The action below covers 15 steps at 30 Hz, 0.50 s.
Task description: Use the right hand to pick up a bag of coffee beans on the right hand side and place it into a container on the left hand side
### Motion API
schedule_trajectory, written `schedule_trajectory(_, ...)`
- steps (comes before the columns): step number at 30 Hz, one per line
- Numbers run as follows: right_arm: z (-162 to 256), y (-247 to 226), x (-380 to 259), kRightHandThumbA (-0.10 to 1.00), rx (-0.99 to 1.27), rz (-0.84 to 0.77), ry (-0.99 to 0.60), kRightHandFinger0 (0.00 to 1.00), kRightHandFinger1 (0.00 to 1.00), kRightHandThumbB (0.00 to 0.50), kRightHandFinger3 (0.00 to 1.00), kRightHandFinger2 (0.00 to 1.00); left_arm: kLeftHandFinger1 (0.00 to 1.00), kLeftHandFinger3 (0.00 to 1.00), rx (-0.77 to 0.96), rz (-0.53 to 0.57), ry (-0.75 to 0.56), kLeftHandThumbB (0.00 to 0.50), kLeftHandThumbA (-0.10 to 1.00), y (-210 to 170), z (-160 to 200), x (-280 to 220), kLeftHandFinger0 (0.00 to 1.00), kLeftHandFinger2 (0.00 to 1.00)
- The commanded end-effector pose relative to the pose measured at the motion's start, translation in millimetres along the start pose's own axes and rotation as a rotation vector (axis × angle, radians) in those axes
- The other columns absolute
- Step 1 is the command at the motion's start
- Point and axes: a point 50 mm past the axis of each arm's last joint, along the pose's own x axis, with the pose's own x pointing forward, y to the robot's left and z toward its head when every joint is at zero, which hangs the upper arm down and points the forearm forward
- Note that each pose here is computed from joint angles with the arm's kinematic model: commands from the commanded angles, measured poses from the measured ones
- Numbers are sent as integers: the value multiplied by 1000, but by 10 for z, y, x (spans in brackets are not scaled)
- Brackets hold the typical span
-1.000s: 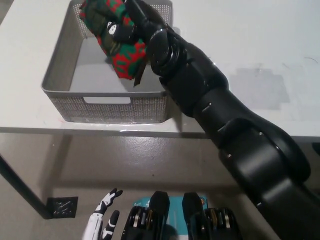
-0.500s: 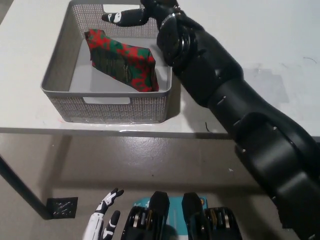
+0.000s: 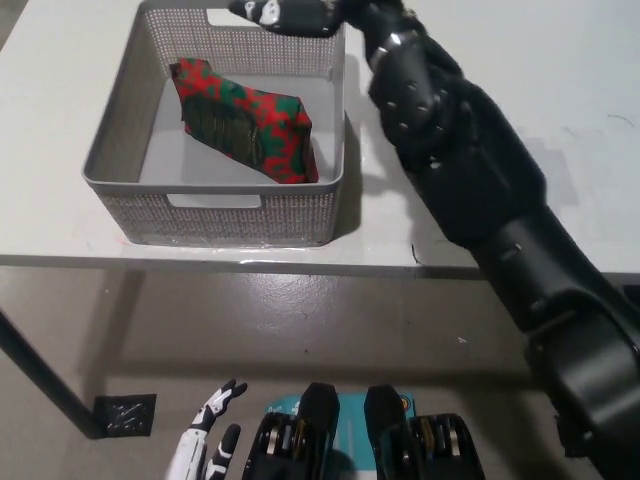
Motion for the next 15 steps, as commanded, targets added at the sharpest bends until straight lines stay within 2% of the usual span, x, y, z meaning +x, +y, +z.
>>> schedule_trajectory(1,510,-1529,-1268,1000,236,-369,-369,1000,1000,334,1000,1000,1000,1000,-13,23,-69,373,1000,35,81,82,1000,1000)
schedule_trajectory(2,465,-1498,-1416,1000,229,-378,-365,1000,1000,361,1000,1000,1000,1000,-13,23,-67,367,1000,40,76,81,1000,1000)
schedule_trajectory(3,403,-1462,-1615,1000,225,-388,-367,1000,1000,358,1000,1000,1000,1000,-13,23,-65,354,1000,39,70,81,1000,1000)
schedule_trajectory(4,358,-1422,-1783,1000,230,-403,-365,1000,1000,389,1000,1000,1000,1000,-12,21,-63,354,1000,48,58,97,1000,1000)
schedule_trajectory(5,323,-1362,-1975,1000,240,-424,-367,1000,1000,345,1000,1000,1000,1000,-15,20,-62,351,1000,55,48,112,1000,1000)
schedule_trajectory(8,227,-1264,-2343,1000,232,-435,-356,1000,1000,317,1000,1000,1000,1000,-15,19,-56,376,1000,58,26,135,1000,1000)
schedule_trajectory(11,168,-1160,-2775,1000,235,-450,-345,1000,1000,242,1000,1000,1000,1000,-11,21,-44,374,1000,59,13,123,1000,1000)
schedule_trajectory(13,144,-1101,-2951,1000,266,-446,-339,1000,1000,242,1000,1000,1000,1000,-11,20,-47,372,1000,63,14,146,1000,1000)
schedule_trajectory(15,125,-969,-3162,1000,295,-442,-299,1000,1000,279,1000,1000,1000,1000,-11,19,-48,364,1000,73,15,157,1000,1000)
